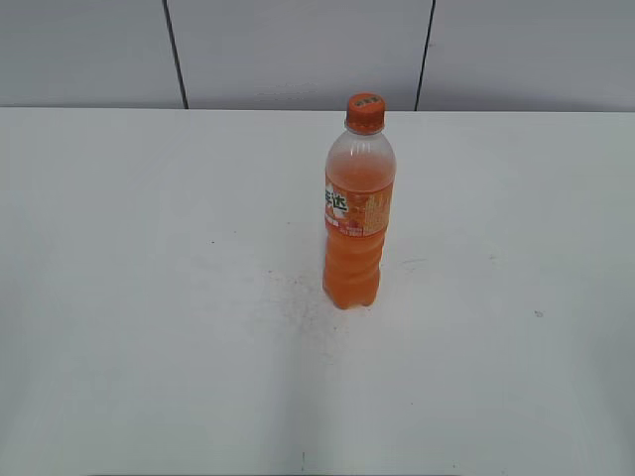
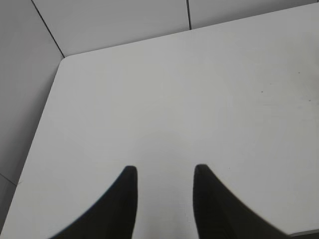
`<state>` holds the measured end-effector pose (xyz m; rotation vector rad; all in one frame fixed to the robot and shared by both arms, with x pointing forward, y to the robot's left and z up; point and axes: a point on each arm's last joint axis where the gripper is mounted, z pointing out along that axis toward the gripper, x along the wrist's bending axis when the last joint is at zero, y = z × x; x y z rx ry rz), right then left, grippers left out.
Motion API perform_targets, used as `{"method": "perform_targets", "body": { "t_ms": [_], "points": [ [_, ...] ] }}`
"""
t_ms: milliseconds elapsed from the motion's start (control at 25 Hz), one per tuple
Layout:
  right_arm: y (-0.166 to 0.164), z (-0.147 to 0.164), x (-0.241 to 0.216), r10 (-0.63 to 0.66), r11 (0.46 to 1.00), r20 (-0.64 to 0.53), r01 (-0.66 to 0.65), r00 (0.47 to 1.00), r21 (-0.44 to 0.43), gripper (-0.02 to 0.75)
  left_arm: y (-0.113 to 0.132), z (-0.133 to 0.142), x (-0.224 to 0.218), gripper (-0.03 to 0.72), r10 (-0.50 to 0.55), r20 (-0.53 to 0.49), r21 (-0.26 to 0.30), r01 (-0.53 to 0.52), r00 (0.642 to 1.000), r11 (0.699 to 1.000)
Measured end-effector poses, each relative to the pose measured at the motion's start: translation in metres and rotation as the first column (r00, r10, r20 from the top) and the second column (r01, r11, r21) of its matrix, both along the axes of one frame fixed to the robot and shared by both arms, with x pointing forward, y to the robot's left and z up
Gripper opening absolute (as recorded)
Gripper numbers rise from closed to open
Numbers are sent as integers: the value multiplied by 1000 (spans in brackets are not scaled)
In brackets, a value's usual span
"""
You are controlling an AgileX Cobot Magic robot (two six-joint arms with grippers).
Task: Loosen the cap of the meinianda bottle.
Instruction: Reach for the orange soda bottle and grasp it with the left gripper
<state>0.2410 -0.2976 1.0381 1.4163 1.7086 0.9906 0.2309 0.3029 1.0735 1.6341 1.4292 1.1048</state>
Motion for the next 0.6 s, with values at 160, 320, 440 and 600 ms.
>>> {"method": "perform_targets", "body": {
  "t_ms": [160, 320, 440, 600],
  "points": [
    [0, 0, 0, 0, 1000, 0, 0, 1000, 0, 525, 0, 0, 0, 241, 0, 0, 0, 0, 1000, 1000],
    [0, 0, 0, 0, 1000, 0, 0, 1000, 0, 525, 0, 0, 0, 241, 0, 0, 0, 0, 1000, 1000],
    [0, 0, 0, 0, 1000, 0, 0, 1000, 0, 525, 0, 0, 0, 241, 0, 0, 0, 0, 1000, 1000],
    [0, 0, 0, 0, 1000, 0, 0, 1000, 0, 525, 0, 0, 0, 240, 0, 0, 0, 0, 1000, 1000]
  ]
}}
